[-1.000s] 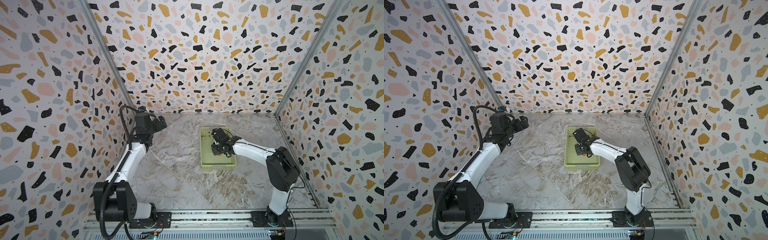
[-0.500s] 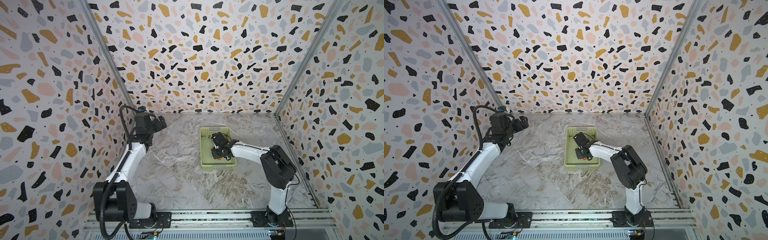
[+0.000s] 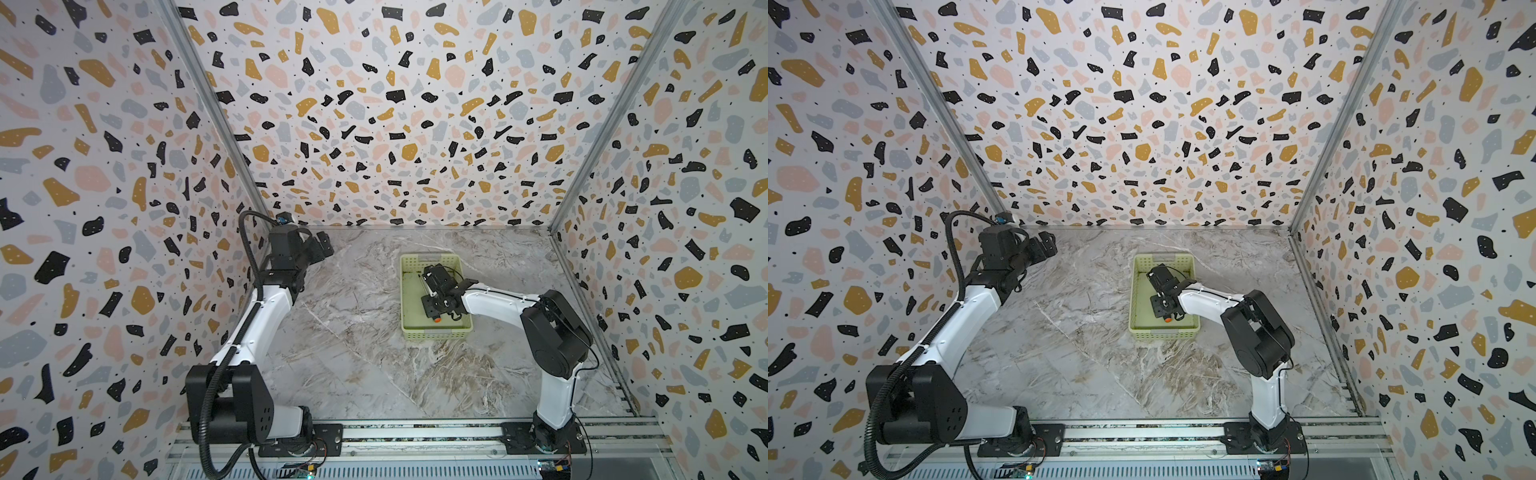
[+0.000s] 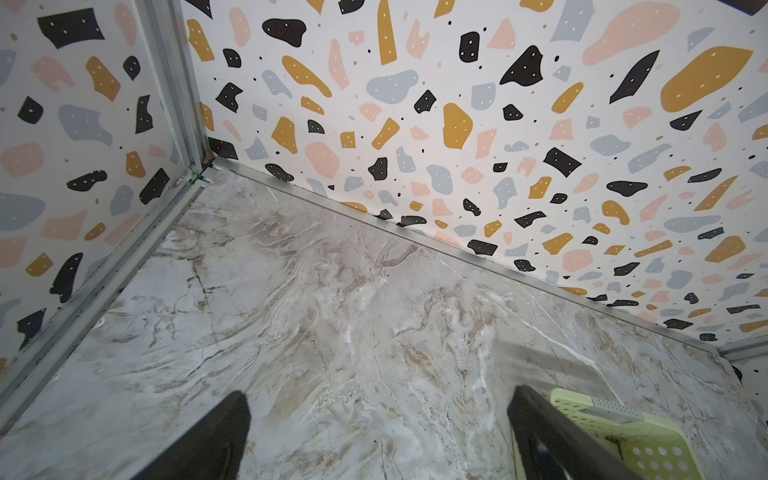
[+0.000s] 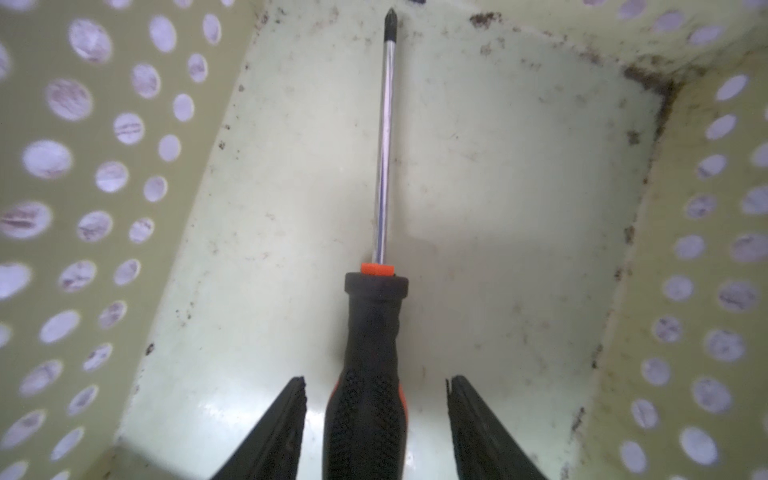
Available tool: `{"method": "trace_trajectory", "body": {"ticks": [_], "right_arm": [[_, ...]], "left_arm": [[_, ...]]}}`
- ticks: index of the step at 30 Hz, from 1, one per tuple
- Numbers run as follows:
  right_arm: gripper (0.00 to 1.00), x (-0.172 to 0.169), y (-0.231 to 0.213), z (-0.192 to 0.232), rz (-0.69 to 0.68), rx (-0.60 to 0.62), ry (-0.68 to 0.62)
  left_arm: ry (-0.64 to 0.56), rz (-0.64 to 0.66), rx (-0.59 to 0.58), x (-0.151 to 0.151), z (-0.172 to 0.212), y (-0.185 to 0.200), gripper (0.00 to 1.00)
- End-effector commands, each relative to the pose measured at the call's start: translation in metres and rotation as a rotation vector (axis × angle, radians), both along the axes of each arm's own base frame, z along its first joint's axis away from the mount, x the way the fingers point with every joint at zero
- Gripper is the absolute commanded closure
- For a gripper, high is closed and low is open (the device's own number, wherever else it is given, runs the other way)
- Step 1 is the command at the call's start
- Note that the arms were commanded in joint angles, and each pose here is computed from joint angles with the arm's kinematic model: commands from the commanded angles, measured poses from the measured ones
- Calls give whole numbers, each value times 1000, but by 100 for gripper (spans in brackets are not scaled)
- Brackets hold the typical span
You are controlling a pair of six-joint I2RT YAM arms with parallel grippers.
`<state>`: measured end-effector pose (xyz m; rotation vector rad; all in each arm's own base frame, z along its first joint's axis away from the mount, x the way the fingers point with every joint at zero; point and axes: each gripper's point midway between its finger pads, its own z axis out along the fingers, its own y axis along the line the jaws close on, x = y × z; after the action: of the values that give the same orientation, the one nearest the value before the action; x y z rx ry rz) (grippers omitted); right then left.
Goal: Put the screwdriver in the bin
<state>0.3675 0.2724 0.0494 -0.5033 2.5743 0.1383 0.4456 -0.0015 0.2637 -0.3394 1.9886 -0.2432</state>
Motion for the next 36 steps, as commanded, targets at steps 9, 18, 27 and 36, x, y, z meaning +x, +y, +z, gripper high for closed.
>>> {"method": "trace_trajectory", "body": {"ticks": [9, 18, 27, 36], "right_arm": [[31, 13, -1, 94, 8, 72, -165], [7, 13, -22, 173, -18, 158, -329], [1, -1, -65, 220, -115, 242, -444], [1, -19, -127, 241, -250, 245, -535]], "left_arm": [[-140, 28, 27, -17, 37, 9, 0], [-300, 50, 77, -42, 43, 14, 0], [-309, 4, 86, -39, 41, 7, 0], [-342, -24, 101, -38, 25, 3, 0]]}}
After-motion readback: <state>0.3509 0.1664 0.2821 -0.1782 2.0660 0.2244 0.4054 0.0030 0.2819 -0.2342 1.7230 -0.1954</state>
